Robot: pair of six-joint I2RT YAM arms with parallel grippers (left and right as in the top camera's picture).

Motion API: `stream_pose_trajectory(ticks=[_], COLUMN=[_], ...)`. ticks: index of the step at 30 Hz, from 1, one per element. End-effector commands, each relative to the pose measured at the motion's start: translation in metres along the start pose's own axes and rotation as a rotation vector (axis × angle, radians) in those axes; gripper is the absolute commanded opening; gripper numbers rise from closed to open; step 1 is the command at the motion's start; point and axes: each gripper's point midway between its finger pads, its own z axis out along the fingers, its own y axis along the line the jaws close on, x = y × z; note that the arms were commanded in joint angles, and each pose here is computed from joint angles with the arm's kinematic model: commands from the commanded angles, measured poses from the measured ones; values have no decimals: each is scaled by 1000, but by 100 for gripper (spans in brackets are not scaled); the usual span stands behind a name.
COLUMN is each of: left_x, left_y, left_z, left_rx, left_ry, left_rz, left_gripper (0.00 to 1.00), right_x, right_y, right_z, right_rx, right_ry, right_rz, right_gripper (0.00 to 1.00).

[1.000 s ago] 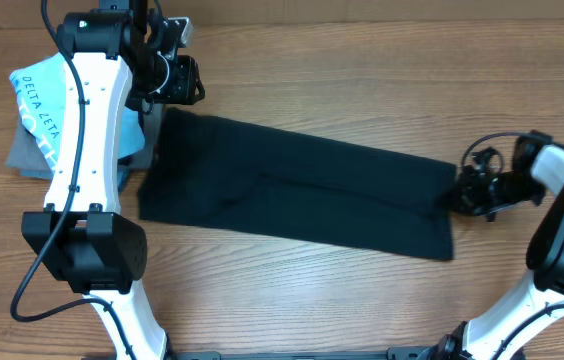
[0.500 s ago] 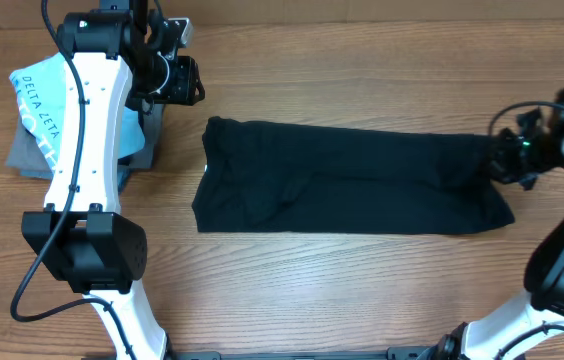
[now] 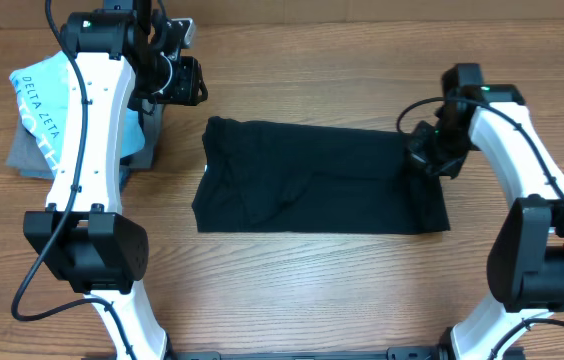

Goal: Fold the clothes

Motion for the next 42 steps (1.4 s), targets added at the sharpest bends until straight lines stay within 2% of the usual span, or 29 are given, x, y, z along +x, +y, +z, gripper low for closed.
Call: stream_pose_trajectory(ticks=[1,3,6,8,10,12,19,22,23,27,30,35,36,38,39,42], left_x=[-5,-4,-1,0,0,0,1,2,2,1,1,1,1,1,1,1], left_y=[-12,-12,-13,-16,-18,-18,-20,-19,-19,-18,-18,-18,-18,-18,-18,-18], left_z=[-13,-13,-13,-12,-12,-11,-11,-11,-11,-11,-11,-11,-11,-11,-11,-11], left_rx=[20,20,22,24,25,26,27,25,24,19,19,20,20,19,20,19], left_ry=[-36,-35,-22,-17,-16,-16,-13,-9,-8,-9,-9,-9,-9,-9,-9,-9], left_rz=[41,40,39,42,47,49,51,54,54,54,54,53,53,53,53,53], left_gripper=[42,42,42,42,42,42,43,43,44,44,45,44,44,44,44,44], right_x=[-5,-5,-3,-3,-2,2,-9,-25,-29,-41,-37,-14,-15,-21,-30,-39], right_y=[16,21,26,27,29,29,3,-39,-47,-79,-80,-31,13,50,78,80], right_z=[-7,-5,-1,-1,-1,-1,-24,-31,-33,-32,-17,33,32,16,-7,-20], right_rx=[-5,-11,-17,-19,-31,-32,28,87,87,84,63,-161,-371,-554,-707,-733], right_ry=[-65,-77,-83,-85,-75,-59,-106,-125,-127,-122,-101,-26,-16,-41,-95,-132], right_rz=[23,38,56,57,53,31,26,129,153,251,256,226,129,-3,-107,-121], right_gripper=[5,12,13,35,42,43,43,12,6,4,4,4,4,4,4,4])
